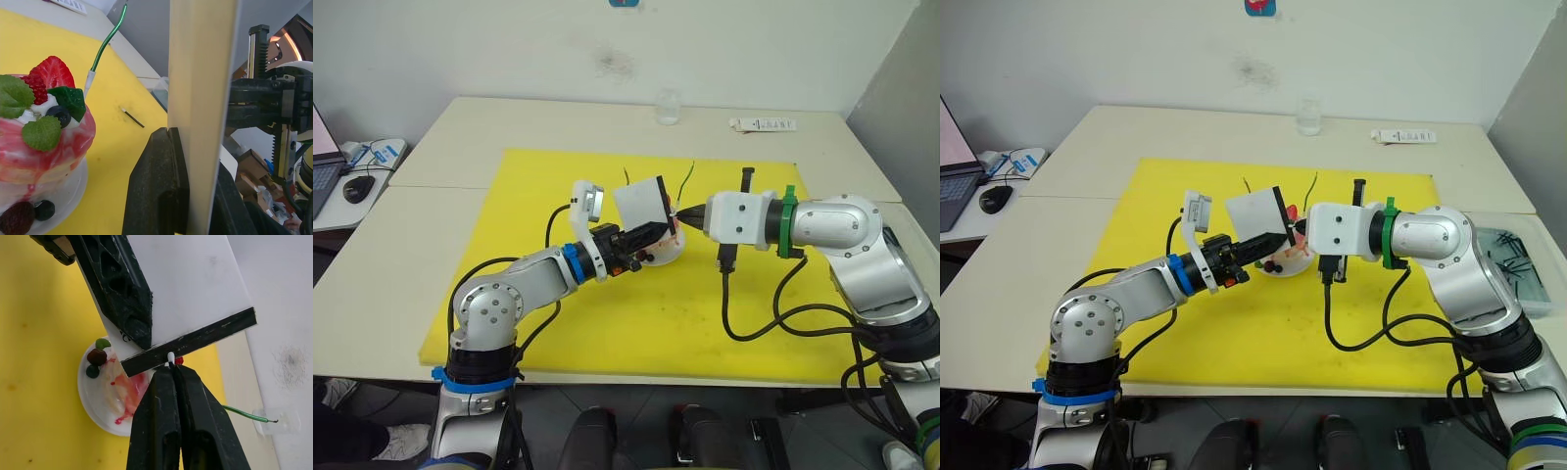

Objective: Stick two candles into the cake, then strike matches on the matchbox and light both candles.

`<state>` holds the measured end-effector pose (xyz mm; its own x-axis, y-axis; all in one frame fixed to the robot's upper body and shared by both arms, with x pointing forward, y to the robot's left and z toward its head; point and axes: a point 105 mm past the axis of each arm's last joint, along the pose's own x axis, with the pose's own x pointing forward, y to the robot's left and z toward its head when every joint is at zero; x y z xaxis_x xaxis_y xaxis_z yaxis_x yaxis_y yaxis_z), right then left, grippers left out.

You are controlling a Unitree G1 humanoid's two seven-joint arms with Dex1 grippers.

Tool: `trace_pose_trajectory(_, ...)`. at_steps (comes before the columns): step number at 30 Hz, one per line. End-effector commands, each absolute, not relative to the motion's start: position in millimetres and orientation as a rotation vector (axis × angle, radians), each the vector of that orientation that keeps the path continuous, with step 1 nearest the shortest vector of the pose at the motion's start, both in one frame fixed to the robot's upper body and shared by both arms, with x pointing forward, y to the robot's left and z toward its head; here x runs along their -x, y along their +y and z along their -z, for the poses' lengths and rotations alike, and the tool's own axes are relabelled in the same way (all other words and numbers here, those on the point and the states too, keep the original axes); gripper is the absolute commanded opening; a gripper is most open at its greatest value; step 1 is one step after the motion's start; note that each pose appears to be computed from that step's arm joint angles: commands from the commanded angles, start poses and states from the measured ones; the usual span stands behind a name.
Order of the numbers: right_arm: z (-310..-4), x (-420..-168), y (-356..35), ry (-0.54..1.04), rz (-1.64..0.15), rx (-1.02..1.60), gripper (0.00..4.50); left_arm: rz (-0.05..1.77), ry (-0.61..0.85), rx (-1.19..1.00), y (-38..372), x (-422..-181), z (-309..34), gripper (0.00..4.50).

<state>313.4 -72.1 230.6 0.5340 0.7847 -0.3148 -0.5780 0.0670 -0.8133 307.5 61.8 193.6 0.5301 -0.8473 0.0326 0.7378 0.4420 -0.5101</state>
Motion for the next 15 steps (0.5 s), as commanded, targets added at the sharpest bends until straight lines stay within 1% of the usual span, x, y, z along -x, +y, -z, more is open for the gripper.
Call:
trace_pose_trajectory(1,-246.4,-315.6,-69.9,-0.293,-0.996,1.115,0.04,1.043,0.193,0.491,57.2,-300.6,-206.0,0.0)
trace_pose_trajectory(7,-241.4,-313.9,-66.9,-0.289,-1.025,1.139,0.04,1.043,0.183,0.487,56.9,-301.8,-207.9,0.0)
trace_pose_trajectory(10,-226.2,-306.3,-63.4,-0.269,-1.098,1.208,0.04,1.055,0.112,0.412,55.3,-306.3,-223.5,0.0)
trace_pose_trajectory(11,-216.6,-302.0,-64.8,-0.242,-1.139,1.244,0.04,1.079,0.063,0.358,52.3,-308.8,-238.4,0.0)
trace_pose_trajectory(12,-196.9,-293.6,-75.5,-0.154,-1.21,1.31,0.04,1.115,-0.051,0.32,48.4,-315.3,-278.2,0.0)
trace_pose_trajectory(13,-183.6,-287.1,-84.0,-0.088,-1.26,1.352,0.04,1.142,-0.131,0.299,45.6,-316.9,-307.1,0.0)
trace_pose_trajectory(14,-169.1,-279.8,-98.8,0.003,-1.307,1.402,0.04,1.162,-0.228,0.316,45.2,-318.4,-344.8,0.0)
trace_pose_trajectory(15,-160.0,-274.5,-111.3,0.074,-1.333,1.431,0.04,1.18,-0.292,0.343,45.7,-317.6,-371.4,0.0)
